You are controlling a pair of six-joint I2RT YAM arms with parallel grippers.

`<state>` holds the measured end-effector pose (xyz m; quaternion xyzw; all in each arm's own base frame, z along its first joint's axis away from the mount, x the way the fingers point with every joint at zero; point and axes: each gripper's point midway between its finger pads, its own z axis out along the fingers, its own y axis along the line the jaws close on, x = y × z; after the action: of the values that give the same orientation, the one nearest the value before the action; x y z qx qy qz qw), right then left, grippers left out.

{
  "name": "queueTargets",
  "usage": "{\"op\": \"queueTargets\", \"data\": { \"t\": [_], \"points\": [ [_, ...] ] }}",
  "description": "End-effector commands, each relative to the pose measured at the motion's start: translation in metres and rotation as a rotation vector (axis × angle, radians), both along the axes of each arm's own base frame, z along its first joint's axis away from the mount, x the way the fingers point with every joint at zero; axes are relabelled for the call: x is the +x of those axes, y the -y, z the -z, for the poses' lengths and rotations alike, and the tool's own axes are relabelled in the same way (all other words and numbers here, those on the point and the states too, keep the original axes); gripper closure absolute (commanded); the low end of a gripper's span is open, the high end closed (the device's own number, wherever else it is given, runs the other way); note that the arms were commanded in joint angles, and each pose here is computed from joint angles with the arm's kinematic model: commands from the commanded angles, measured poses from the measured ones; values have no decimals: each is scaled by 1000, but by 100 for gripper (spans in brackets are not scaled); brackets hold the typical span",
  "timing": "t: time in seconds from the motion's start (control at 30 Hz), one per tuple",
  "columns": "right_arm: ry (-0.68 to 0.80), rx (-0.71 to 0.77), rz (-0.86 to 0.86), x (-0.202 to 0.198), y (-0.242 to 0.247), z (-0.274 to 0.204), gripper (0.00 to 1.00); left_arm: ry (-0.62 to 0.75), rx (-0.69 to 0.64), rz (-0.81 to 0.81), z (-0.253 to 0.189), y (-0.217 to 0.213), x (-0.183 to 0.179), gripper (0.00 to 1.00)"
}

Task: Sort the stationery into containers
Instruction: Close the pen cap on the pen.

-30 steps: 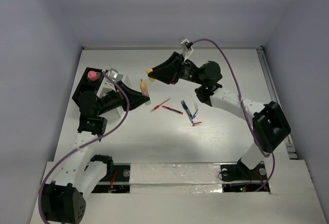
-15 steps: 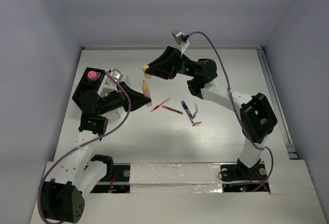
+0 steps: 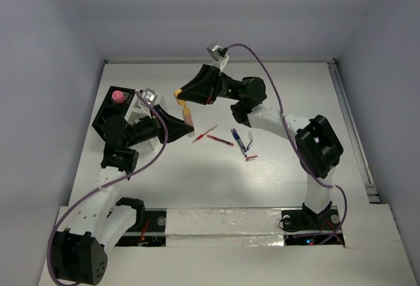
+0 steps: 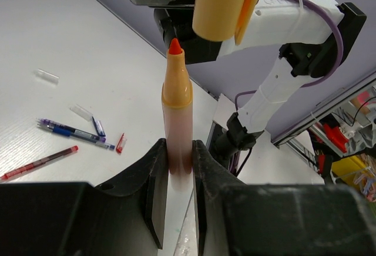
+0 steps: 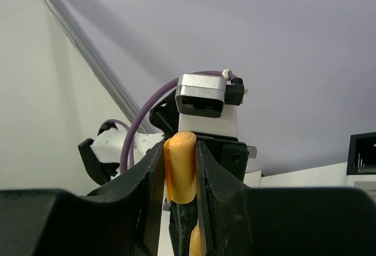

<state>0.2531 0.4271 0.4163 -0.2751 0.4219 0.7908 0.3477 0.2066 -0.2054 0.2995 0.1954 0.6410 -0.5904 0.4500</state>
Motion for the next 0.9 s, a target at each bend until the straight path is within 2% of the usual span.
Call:
{"op": "queueTargets", "data": {
  "t": [0.0,0.87],
  "points": [
    [114,107,-26,-18,10,-24,100,97,-3,21,-15,0,-8,100],
    [102,141,-50,-25,22,-10,100,118,12,-40,-19,-3,-2,100]
  ]
}}
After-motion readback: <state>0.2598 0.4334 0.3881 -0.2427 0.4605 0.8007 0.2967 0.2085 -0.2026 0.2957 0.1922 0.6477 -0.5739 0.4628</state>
